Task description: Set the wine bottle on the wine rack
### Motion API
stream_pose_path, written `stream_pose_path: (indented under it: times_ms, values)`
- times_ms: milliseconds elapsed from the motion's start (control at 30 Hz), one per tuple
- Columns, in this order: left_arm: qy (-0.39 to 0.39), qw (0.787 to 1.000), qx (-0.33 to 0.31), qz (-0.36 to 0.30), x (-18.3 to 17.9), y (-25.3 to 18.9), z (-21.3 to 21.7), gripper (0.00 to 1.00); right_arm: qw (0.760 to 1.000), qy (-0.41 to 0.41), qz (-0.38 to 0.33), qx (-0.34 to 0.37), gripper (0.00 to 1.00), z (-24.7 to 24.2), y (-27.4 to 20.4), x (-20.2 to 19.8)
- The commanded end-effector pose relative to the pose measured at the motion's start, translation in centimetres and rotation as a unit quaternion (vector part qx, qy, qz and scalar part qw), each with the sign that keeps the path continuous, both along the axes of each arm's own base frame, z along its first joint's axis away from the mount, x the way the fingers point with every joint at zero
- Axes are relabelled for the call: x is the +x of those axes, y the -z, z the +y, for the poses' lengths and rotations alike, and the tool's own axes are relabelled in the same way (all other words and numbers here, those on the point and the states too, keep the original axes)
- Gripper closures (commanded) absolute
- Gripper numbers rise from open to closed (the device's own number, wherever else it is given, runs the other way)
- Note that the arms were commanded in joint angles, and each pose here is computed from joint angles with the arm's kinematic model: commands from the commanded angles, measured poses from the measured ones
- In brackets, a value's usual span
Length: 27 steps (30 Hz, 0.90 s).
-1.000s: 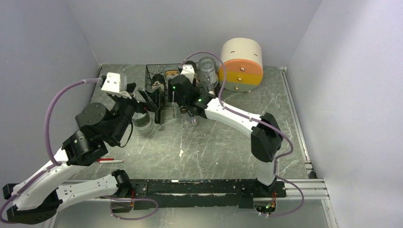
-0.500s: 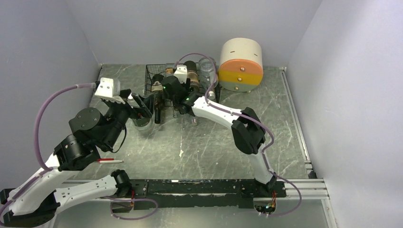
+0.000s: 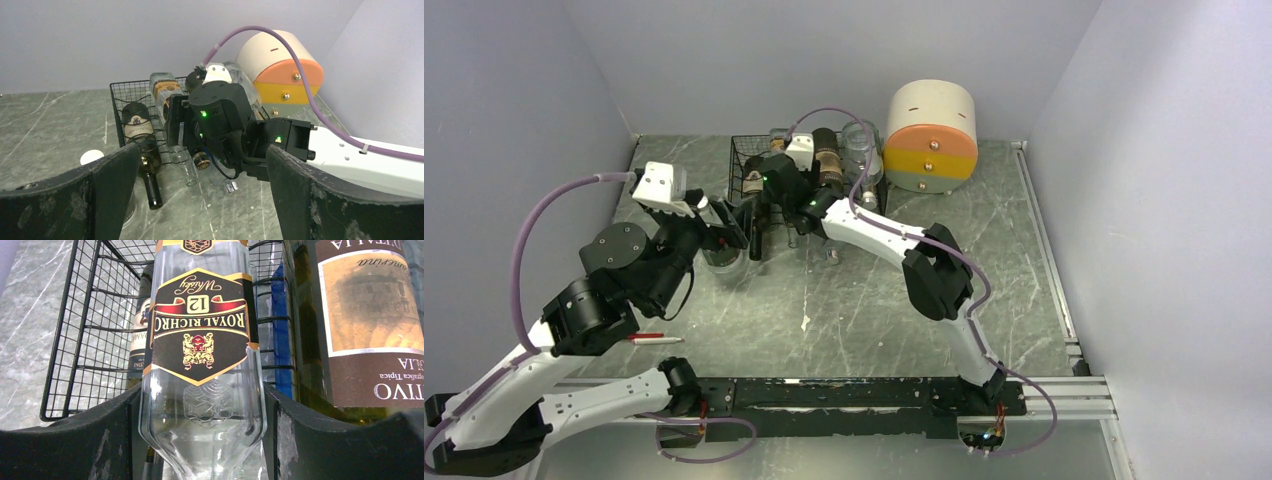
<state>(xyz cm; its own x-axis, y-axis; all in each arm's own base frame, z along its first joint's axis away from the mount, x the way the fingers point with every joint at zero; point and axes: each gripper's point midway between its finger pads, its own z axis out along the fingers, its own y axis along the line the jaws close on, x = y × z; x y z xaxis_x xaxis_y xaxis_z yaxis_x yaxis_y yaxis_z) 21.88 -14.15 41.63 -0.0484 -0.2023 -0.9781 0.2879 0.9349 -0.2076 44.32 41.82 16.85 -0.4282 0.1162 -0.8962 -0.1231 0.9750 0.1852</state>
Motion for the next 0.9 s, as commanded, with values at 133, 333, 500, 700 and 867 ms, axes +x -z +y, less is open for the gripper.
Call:
stream_pose_path:
  times_ms: [133,333,500,700,867]
  values:
    - [-0.004,1.000,-0.010,-0.024,-0.2,-2.6,0.7,0.00,0.993,-0.025,-0.073,0.091,0.16,0.5,-9.6,0.1]
    - [0.009,0.998,-0.023,-0.052,-0.4,-5.1,0.5,0.00,0.989,-0.050,-0.096,0.100,0.12,-0.7,-12.9,-1.6]
    - [0.009,0.998,-0.028,-0.064,-0.4,-6.2,0.6,0.00,0.979,-0.142,-0.106,0.102,0.12,0.4,-14.3,-4.0]
    - [0.008,0.997,-0.029,-0.066,-0.4,-6.8,0.6,0.00,0.925,-0.338,-0.110,0.133,0.15,4.2,-15.1,-10.0]
    - [-0.002,0.997,-0.035,-0.069,-0.6,-7.0,1.4,0.01,0.900,-0.404,-0.102,0.126,0.15,6.8,-13.3,-13.1]
